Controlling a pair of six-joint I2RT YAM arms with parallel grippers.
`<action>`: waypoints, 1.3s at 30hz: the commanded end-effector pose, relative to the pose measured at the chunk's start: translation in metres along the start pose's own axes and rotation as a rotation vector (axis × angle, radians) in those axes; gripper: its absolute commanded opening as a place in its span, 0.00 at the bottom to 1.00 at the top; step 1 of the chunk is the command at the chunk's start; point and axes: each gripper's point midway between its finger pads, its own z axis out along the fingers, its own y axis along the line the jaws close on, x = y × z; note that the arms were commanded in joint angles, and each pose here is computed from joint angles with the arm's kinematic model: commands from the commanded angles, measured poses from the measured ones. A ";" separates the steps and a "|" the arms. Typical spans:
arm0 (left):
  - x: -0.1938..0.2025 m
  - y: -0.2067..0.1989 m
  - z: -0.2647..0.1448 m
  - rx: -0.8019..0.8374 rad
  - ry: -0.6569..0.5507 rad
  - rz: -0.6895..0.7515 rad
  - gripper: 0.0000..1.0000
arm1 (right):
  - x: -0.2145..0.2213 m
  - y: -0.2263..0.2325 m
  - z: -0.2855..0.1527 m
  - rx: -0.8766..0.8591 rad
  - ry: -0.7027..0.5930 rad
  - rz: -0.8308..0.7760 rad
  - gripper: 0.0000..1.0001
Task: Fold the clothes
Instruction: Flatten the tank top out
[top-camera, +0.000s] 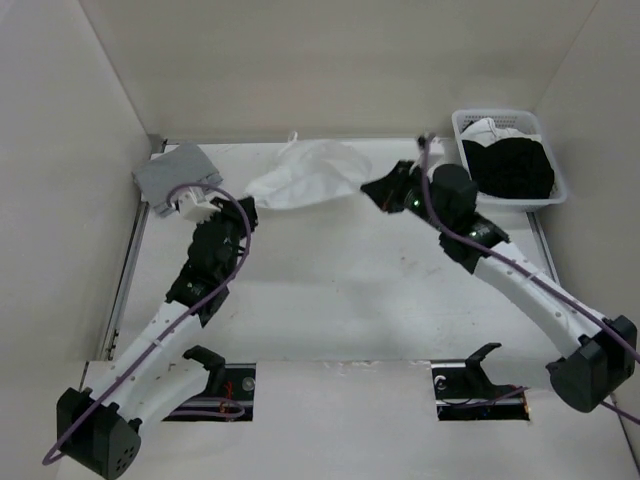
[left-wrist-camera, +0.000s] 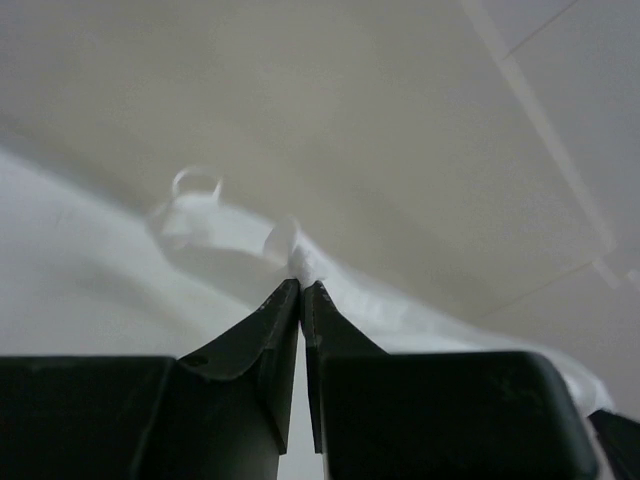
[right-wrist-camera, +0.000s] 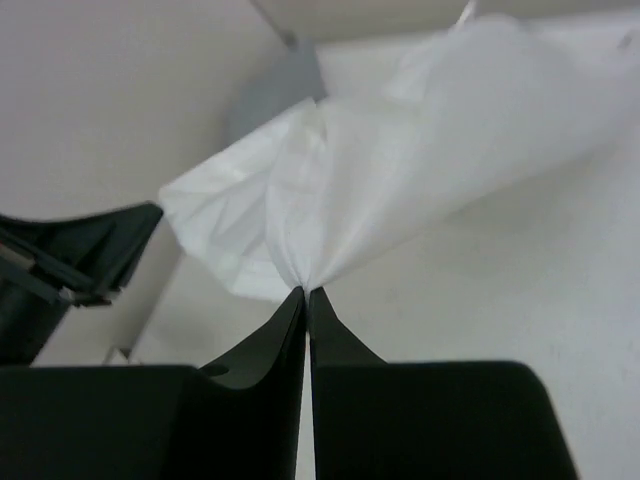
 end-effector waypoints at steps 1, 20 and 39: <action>0.045 0.077 -0.028 -0.126 0.025 -0.053 0.19 | 0.107 -0.047 0.001 0.055 0.146 0.075 0.07; 0.157 0.104 -0.014 -0.186 0.392 0.250 0.25 | 0.216 -0.141 -0.099 0.409 0.176 0.220 0.21; 0.206 0.092 0.068 -0.198 0.468 0.209 0.31 | 0.233 -0.140 -0.089 0.380 0.213 0.221 0.26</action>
